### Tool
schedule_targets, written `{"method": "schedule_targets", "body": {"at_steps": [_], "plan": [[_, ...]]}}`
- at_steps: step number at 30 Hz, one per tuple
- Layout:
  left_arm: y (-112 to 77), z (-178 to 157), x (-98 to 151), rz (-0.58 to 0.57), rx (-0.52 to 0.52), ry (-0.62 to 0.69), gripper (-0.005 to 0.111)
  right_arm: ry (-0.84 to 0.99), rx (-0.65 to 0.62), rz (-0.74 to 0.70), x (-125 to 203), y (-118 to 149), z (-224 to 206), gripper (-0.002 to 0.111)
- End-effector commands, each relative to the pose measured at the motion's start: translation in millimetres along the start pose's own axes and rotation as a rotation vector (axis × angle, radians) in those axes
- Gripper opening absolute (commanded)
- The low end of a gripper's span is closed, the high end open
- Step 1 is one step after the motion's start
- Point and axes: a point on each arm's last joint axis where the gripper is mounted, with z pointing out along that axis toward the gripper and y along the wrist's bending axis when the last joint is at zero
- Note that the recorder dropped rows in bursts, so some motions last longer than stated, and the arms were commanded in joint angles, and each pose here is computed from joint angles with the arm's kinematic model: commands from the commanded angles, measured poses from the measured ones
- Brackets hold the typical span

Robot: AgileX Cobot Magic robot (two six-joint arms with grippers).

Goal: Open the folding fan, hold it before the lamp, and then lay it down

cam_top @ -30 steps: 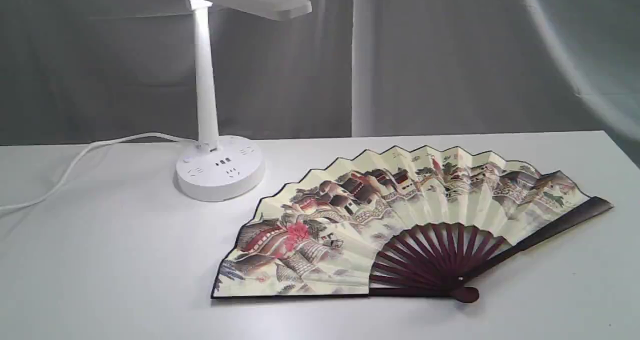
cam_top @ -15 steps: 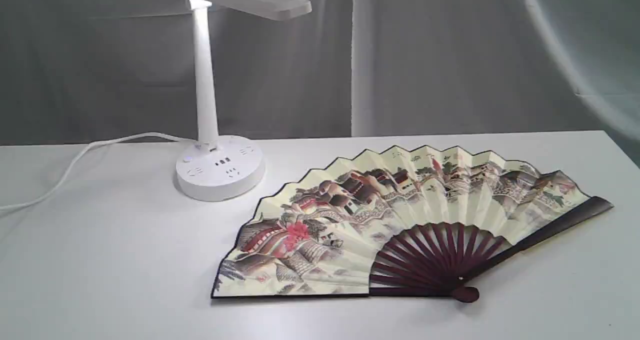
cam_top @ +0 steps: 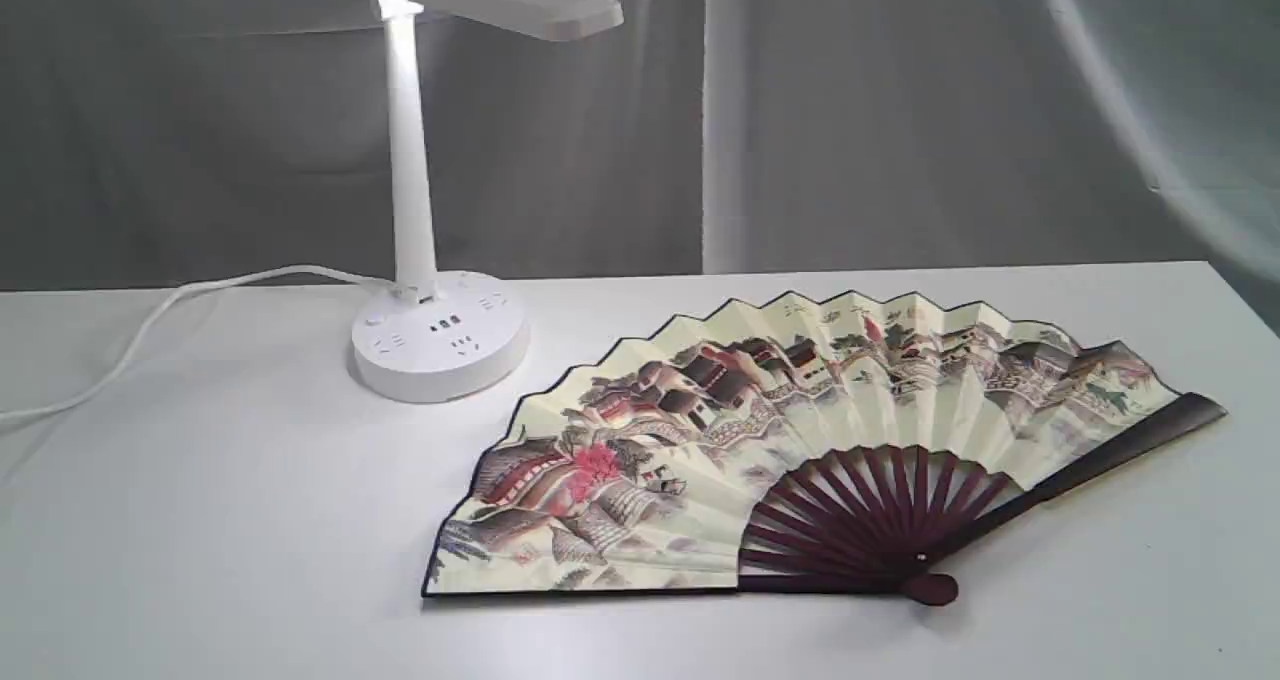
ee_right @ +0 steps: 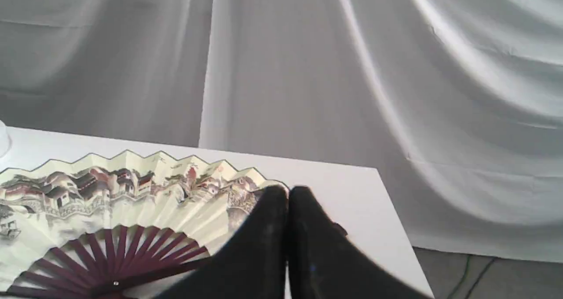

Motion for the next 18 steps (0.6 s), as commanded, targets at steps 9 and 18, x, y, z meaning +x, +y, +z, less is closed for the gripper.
{"method": "schedule_targets", "body": {"at_steps": [9,18], "plan": [[1.1,7.2,41.5,0.000,0.008,-0.034,0.000,-0.080,-0.032,0.066,37.8,10.2,19.1,0.000],[1.6,6.9,52.8,0.001,0.003,0.090,0.000,0.057,-0.046,0.066,70.3,15.1,24.8,0.000]]}}
